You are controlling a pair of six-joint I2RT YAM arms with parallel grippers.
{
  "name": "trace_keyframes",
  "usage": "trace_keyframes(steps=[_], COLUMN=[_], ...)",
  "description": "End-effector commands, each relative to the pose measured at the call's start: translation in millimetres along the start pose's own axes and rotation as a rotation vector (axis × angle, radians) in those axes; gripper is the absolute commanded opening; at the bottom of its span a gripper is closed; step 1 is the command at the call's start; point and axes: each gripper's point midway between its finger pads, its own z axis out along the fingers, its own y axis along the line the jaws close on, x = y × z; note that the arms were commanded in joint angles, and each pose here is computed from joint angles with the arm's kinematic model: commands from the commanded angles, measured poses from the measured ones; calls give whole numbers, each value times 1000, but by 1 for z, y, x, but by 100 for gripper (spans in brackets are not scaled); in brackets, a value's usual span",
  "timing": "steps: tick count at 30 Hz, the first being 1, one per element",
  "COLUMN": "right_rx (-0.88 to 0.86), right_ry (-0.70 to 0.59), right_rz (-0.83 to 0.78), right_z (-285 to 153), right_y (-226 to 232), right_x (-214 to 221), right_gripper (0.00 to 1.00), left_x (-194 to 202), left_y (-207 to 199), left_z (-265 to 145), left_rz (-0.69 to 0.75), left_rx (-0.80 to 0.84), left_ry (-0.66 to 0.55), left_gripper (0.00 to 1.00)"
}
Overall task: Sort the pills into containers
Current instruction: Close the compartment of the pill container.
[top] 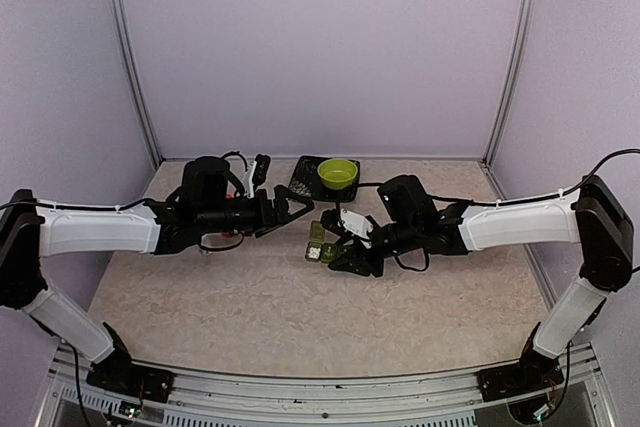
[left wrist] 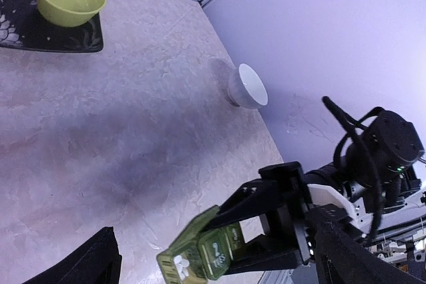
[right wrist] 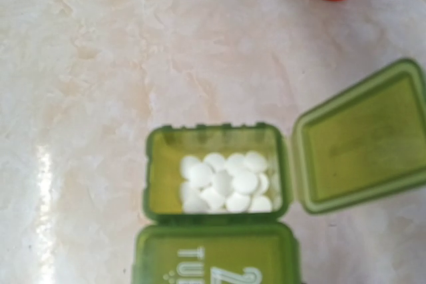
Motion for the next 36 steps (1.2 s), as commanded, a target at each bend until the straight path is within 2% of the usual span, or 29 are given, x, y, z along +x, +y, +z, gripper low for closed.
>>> trace_keyframes(steps=[1, 10, 15, 27, 36], right_rx=[-2, -70, -79, -76, 1], right_ry=[-46, -82, -126, -101, -82], right_rz=[-52, -109, -135, -124, -105], right_z=[-12, -23, -32, -21, -22], right_y=[8, 30, 35, 30, 12], right_x=[-18, -31, -41, -36, -34], right_gripper=[39, 39, 39, 39, 40], left_x=[-10, -17, -14, 9, 27], left_y=[19, 57, 63, 14, 3], left_z=[9, 17, 24, 28, 26], left_rz=[-46, -73, -54, 75, 95], left_rx=[-80, -147, -151, 73, 140], left_ry=[-25, -27, -6, 75, 138], left_gripper=[99, 99, 99, 98, 88])
